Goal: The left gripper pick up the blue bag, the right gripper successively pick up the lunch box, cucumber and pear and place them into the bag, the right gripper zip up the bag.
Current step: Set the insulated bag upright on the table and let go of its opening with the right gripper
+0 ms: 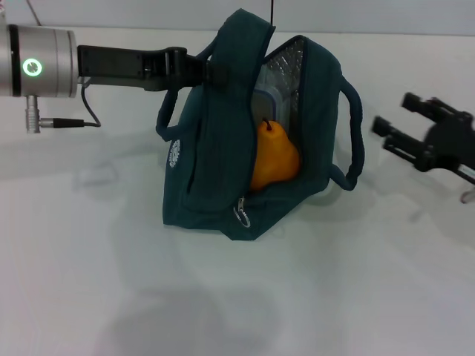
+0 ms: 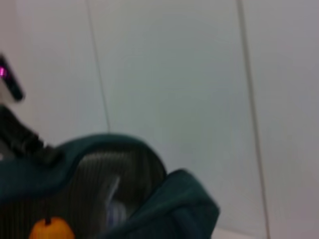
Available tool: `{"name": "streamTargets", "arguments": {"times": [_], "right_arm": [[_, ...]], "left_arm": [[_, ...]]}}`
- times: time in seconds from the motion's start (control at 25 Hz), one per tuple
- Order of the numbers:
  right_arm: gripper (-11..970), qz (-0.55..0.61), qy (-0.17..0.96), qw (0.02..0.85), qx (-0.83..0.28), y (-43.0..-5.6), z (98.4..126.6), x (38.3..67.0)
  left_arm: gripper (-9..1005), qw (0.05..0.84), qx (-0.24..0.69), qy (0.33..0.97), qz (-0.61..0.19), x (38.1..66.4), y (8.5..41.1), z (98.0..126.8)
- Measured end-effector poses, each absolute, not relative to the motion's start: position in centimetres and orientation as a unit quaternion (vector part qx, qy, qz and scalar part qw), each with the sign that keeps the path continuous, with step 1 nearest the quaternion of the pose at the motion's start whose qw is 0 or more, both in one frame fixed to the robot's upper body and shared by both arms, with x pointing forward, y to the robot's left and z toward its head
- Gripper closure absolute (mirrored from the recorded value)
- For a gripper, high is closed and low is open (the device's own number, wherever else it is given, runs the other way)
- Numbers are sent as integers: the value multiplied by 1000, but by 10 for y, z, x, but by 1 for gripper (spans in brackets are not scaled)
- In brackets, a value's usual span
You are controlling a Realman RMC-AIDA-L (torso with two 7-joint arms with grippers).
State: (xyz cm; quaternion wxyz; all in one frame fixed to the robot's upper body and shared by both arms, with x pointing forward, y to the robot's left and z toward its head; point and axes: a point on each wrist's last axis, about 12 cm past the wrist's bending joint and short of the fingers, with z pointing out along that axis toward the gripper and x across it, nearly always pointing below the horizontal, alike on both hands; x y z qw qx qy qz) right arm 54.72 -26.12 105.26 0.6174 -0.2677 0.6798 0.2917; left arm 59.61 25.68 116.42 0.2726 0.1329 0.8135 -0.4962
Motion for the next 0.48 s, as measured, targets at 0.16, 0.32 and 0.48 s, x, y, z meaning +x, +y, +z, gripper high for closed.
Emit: {"name": "streamTargets", "arguments": {"times": [0.16, 0.32, 0.48], "right_arm": [[259, 269, 700, 592, -295, -245, 1051, 566], [260, 243, 714, 585, -297, -240, 1053, 580], [260, 230, 705, 620, -257, -245, 1065, 591]], "left_arm": [[878, 273, 133, 813, -496, 596, 257, 1164], [878, 272, 133, 813, -497, 596, 256, 1164], [878, 266, 126, 814, -501, 594, 256, 1159]]}}
